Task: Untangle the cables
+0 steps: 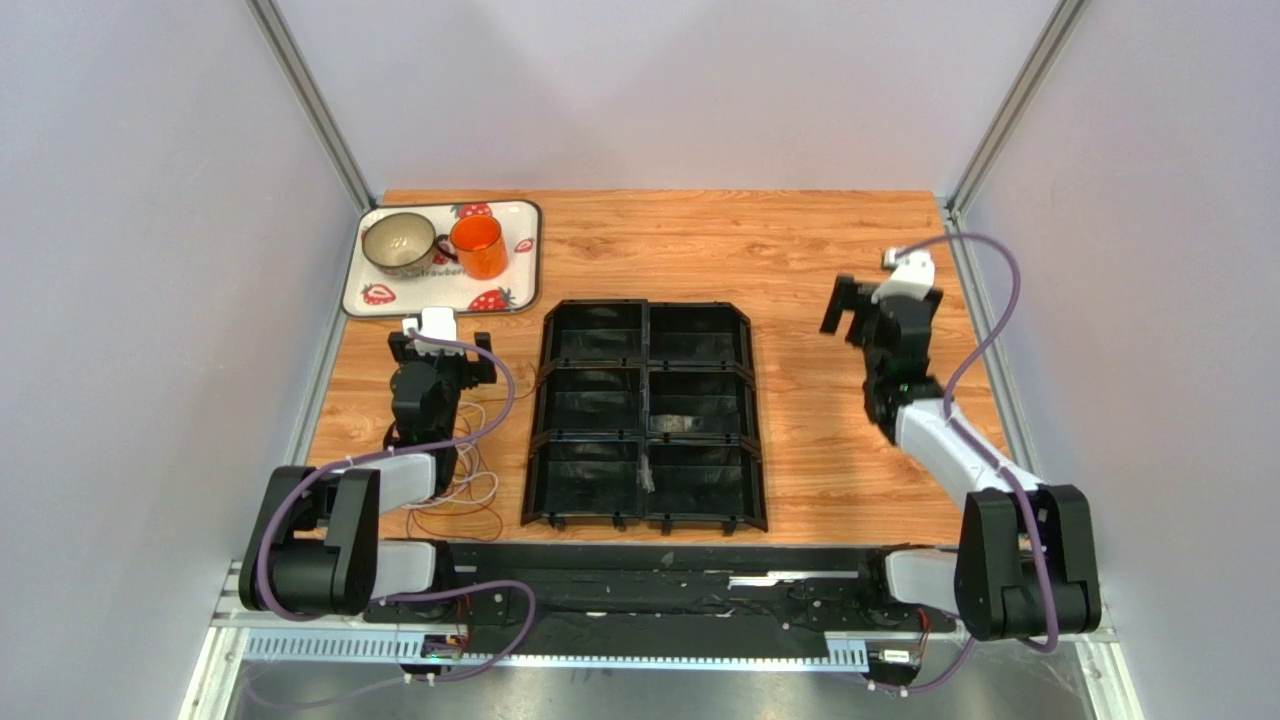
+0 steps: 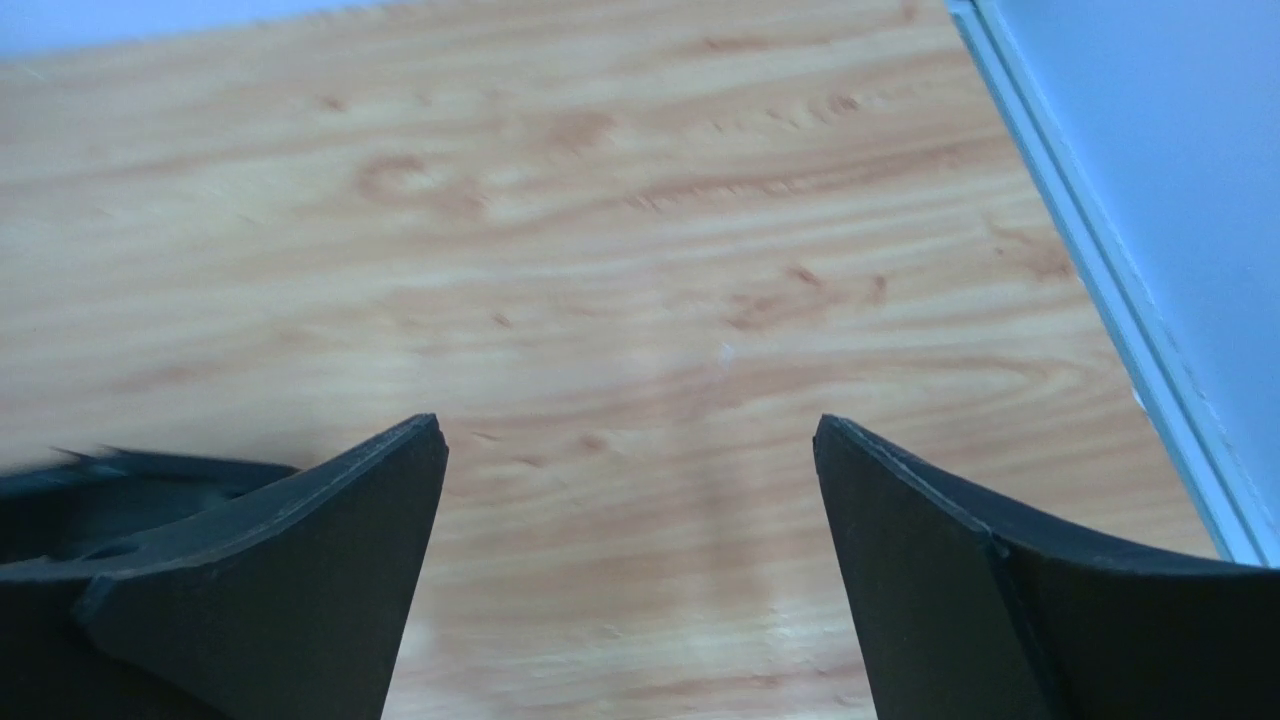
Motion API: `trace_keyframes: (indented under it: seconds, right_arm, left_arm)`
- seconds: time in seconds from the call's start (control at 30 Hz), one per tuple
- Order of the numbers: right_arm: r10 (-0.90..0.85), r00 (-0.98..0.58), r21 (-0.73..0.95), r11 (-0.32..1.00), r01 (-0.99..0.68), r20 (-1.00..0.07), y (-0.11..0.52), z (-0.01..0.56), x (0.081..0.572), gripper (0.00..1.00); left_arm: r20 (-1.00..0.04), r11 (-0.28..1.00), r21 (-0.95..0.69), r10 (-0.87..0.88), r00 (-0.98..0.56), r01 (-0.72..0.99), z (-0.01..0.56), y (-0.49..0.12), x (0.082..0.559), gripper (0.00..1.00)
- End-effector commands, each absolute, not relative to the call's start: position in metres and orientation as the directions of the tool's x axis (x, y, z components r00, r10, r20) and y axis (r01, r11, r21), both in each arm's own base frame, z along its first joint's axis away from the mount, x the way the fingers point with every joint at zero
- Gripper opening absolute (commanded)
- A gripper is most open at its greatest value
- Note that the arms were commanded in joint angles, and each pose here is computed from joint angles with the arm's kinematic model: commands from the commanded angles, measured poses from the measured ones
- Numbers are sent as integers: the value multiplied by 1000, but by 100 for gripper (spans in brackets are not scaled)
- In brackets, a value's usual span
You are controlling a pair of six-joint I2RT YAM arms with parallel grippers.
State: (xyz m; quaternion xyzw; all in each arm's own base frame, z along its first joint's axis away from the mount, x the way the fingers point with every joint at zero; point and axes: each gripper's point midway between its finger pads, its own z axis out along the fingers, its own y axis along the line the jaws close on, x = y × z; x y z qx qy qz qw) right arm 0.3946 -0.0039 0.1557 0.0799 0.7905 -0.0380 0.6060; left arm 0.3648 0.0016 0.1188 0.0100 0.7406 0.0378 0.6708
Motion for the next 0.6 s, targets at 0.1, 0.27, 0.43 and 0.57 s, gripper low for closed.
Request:
trace_keyframes:
  seconds: [0.1, 0.27, 0.43, 0.57]
  right_arm:
    - [425, -468, 461, 887, 44, -774, 74, 187, 409, 100]
    - [500, -677, 531, 826, 187, -540, 74, 148, 409, 81]
    - [465, -610, 469, 867, 168, -642, 66, 181, 401, 86]
    - [496, -588, 482, 854, 197, -638, 64, 195, 396, 85]
  left_arm:
    - [-996, 997, 78, 77, -50, -27, 136, 0, 373, 99]
    - [-996, 998, 67, 66, -59, -16, 146, 1, 371, 99]
    - [-997, 992, -12, -22, -76, -125, 232, 15, 365, 99]
    - [-865, 727, -256, -466, -184, -637, 205, 65, 299, 99]
